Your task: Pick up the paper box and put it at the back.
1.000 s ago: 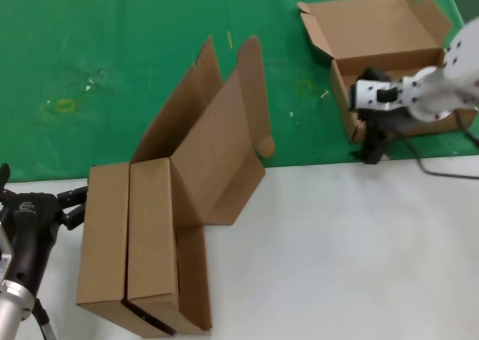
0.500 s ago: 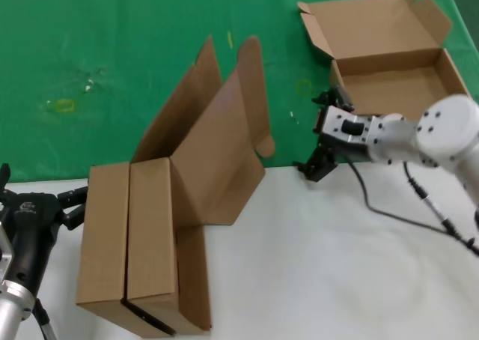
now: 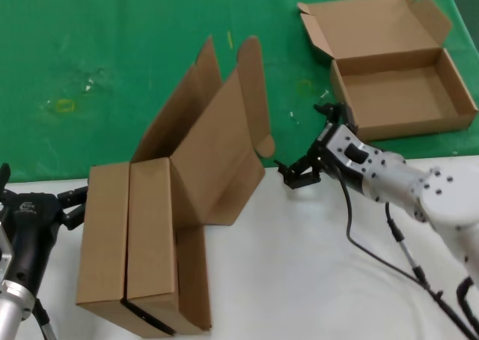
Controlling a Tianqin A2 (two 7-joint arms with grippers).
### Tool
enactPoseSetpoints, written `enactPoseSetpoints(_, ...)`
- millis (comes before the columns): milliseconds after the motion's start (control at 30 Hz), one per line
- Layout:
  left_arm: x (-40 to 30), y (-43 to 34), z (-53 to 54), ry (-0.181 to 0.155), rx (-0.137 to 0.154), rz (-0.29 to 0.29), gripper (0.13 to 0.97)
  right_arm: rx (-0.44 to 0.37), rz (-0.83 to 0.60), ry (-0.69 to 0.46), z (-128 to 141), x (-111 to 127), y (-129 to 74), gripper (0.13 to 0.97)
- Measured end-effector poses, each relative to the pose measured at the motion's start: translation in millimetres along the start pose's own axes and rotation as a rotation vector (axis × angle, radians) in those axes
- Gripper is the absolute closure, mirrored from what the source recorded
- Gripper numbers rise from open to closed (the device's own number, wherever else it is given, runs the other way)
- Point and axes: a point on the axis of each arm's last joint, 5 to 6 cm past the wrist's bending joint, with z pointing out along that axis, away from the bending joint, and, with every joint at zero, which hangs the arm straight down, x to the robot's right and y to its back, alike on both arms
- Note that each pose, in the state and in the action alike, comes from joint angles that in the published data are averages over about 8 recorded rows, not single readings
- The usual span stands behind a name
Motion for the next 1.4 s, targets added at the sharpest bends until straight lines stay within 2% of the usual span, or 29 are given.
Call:
enactPoseSetpoints(500,0.0,0.0,0.0,0.000,0.000,0.000,0.132,0.080,0.307,0.211,-58,-42,22,0.130)
enactPoseSetpoints(1000,0.0,0.0,0.0,0.000,0.000,0.000,0.132,0.114,0.572,0.434,-135,-66,36,0.130)
enactPoseSetpoints(1133,0.0,0.0,0.0,0.000,0.000,0.000,0.132,0.116,0.599,0.459,-145,-68,37,0.130)
enactPoseSetpoints(1400,0.0,0.0,0.0,0.000,0.000,0.000,0.132,0.116,0.603,0.463,-146,-68,37,0.130)
